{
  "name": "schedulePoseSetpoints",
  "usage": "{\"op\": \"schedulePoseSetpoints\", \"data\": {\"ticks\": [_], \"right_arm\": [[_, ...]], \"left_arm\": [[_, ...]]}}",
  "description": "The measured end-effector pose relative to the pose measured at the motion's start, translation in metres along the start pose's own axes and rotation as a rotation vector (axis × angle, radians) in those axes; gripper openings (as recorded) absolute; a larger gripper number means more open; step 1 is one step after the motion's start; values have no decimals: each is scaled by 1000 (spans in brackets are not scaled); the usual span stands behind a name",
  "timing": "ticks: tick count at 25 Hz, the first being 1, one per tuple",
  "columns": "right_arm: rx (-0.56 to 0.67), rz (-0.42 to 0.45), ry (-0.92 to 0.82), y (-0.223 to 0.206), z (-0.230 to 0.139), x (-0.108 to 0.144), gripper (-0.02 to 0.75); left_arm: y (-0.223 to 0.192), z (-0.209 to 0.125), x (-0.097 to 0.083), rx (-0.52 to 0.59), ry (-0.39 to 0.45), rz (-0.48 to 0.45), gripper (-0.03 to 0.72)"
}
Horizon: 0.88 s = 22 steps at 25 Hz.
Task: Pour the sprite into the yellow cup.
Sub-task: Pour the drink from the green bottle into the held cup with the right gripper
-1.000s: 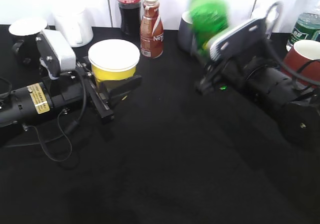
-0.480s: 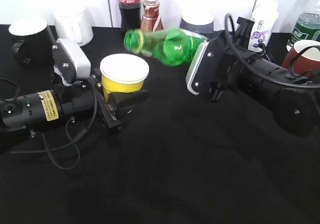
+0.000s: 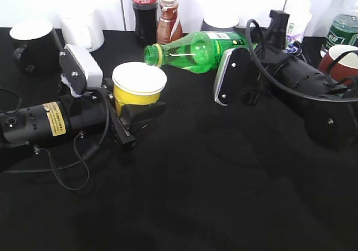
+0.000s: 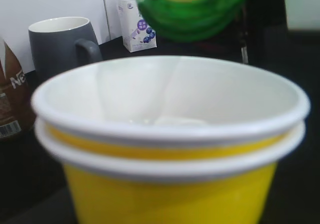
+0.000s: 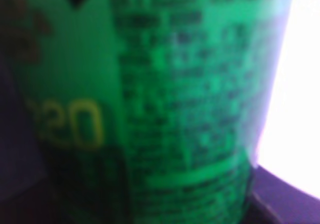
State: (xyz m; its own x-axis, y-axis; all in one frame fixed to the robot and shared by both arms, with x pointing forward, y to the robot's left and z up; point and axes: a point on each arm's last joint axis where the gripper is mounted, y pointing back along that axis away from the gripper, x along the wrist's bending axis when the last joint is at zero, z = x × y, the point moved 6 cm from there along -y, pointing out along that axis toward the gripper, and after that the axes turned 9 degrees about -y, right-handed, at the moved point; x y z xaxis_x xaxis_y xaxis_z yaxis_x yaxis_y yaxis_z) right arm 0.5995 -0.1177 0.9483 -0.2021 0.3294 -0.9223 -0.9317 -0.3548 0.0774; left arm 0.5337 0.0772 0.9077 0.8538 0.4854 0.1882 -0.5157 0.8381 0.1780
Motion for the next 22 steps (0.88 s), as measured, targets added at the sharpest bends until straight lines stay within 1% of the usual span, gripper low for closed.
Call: {"op": "schedulePoseSetpoints", "data": {"ticks": [2,4,6,9,12,16,19,22], "right_arm": [[-1,-37,22,0,0,-6,416],[0,-47,53,0,0,-7,416],[-7,-80,85,0,2,-12,415],[-8,-99,128,1,2,-15,415],[-14,-137,164,1,4,-21,415],[-7,-154,212,2,4,-23,415],[-10,-173,220,2,4,-26,415],[-10,-174,221,2,4,-26,415]], "left_arm": [[0,0,0,0,0,0,396],[0,0,0,0,0,0,396],[0,2,0,-11,0,0,396],[0,2,0,-14,0,-1,396],[0,2,0,-15,0,-1,396],[0,5,0,-31,0,-2,396],[0,7,0,-45,0,-2,396],[0,7,0,-45,0,-2,396]]}}
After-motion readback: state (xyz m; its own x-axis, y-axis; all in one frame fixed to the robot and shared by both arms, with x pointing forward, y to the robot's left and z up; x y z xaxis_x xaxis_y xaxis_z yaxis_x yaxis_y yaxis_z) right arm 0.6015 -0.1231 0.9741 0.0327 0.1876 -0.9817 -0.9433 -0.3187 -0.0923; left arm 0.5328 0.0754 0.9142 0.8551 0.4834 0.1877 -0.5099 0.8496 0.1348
